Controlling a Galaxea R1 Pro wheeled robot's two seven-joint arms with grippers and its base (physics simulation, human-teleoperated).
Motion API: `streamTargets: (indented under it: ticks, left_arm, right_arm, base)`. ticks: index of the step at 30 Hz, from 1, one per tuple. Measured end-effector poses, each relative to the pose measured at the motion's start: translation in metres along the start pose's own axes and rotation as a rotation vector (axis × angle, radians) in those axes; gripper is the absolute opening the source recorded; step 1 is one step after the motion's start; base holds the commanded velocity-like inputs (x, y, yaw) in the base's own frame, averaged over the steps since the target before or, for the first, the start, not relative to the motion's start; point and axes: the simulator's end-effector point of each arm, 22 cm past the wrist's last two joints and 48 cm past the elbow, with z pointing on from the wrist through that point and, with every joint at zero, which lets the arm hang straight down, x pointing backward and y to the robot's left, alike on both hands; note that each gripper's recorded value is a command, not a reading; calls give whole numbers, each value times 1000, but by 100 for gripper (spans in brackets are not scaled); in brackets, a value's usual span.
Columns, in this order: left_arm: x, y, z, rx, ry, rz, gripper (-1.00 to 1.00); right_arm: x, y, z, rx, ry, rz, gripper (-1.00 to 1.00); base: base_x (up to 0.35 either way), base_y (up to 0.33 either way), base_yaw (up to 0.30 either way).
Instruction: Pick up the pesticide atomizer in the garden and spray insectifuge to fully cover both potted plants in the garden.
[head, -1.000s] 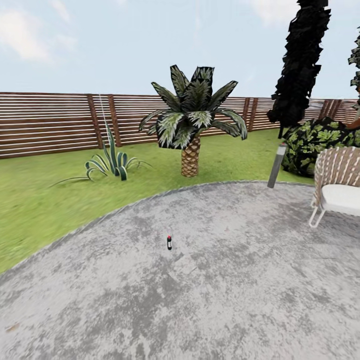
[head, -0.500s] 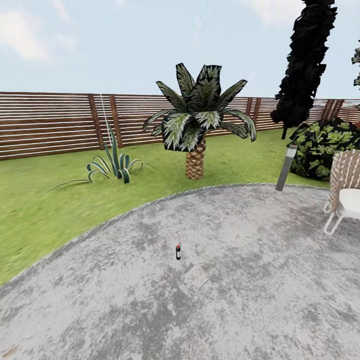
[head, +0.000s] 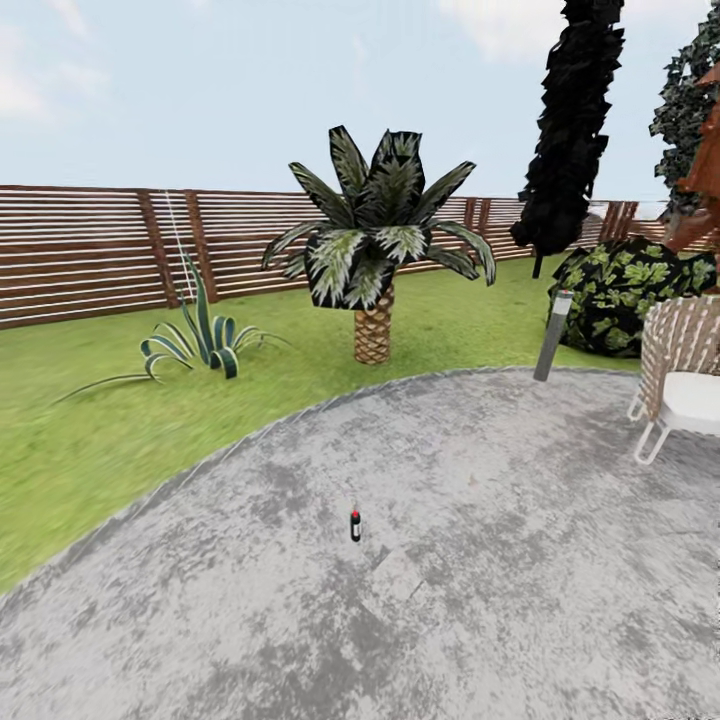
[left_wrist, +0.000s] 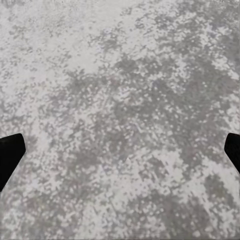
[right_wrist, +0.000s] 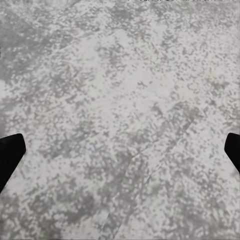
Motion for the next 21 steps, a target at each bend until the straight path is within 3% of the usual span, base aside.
streamTargets:
  ticks: [21]
  left_arm:
    - [-1, 0, 0, 0, -2, 0, 100]
  right_arm:
    - [-1, 0, 0, 1, -1, 1, 100]
  base:
    - [178, 294, -274]
